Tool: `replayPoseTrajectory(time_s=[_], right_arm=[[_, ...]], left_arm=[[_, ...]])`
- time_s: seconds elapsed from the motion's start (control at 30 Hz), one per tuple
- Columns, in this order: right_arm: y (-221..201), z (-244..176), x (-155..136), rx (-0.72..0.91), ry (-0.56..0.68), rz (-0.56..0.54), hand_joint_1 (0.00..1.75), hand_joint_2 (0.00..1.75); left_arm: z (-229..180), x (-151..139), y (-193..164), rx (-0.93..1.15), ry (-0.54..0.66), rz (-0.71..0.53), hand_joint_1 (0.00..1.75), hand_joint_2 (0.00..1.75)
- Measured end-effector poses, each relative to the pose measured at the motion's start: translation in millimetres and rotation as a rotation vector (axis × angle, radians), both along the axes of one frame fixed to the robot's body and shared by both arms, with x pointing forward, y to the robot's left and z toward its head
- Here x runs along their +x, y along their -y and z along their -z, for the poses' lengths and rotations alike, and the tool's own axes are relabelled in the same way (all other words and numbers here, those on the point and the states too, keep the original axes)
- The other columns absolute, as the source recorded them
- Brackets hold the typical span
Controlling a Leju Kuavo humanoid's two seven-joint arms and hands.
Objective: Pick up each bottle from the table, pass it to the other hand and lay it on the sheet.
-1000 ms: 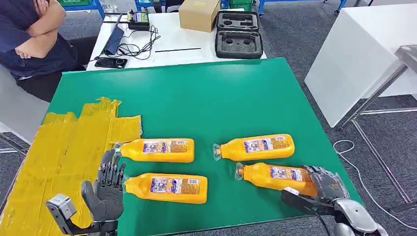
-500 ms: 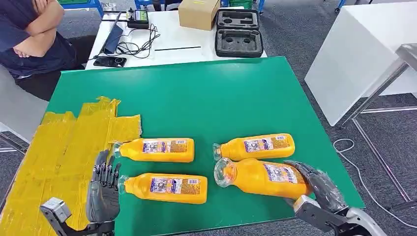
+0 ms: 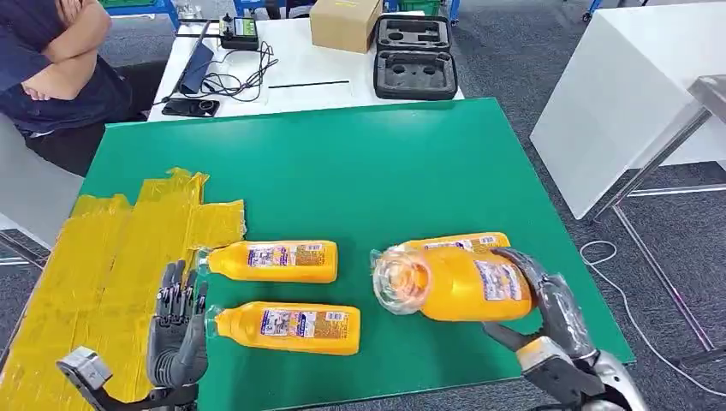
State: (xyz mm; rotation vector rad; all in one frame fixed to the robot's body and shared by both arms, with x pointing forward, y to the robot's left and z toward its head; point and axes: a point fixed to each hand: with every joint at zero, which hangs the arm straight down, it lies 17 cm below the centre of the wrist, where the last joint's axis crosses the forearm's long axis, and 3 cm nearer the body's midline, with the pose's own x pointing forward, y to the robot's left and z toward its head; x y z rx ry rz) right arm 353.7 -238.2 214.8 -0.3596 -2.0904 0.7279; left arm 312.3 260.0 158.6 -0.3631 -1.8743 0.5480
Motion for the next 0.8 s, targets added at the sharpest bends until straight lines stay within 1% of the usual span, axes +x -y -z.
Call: replayPoseTrajectory(time_s=[0.1,0.13,0.2,0.27,0.3,0.33,0.43,0.57,0.63,0.8], right_arm=[[-20.1,-5.1,29.8,0.035,0.035,0.105,1.75,1.75],[-28.7,-8.2,39.7,0.053,0.043,0.122,1.75,1.75],[-54.4,-12.3,60.1,0.095,0.038,0.127,1.75,1.75],[-85.1,-12.3,74.9,0.121,0.015,0.106,1.75,1.75],[-93.9,-12.7,78.4,0.126,0.009,0.098,1.75,1.75],[-95.8,-12.8,79.3,0.127,0.007,0.096,1.75,1.75],[-132.6,-10.3,89.5,0.147,-0.031,0.049,1.75,1.75],[-168.9,-9.7,96.8,0.153,-0.064,-0.003,1.75,1.75],[-188.5,-9.7,96.7,0.153,-0.081,-0.039,1.75,1.75],[-243.9,-10.5,85.7,0.143,-0.129,-0.157,1.75,1.75]], left_arm=[[-8.7,6.0,18.4,-0.079,0.020,0.065,0.00,1.75],[-13.0,9.4,25.8,-0.105,0.030,0.090,0.00,1.75],[-22.0,17.5,44.0,-0.166,0.054,0.151,0.00,1.75],[-27.8,23.5,62.2,-0.209,0.069,0.211,0.00,1.75],[-29.6,25.2,67.6,-0.215,0.073,0.228,0.00,1.75],[-29.9,25.5,68.7,-0.214,0.074,0.233,0.00,1.75],[-33.2,29.7,90.0,-0.226,0.079,0.303,0.00,1.75],[-35.2,34.4,108.9,-0.226,0.084,0.369,0.00,1.75],[-34.5,38.3,111.9,-0.219,0.080,0.374,0.00,1.75],[-32.6,50.7,101.9,-0.182,0.071,0.317,0.00,1.75]])
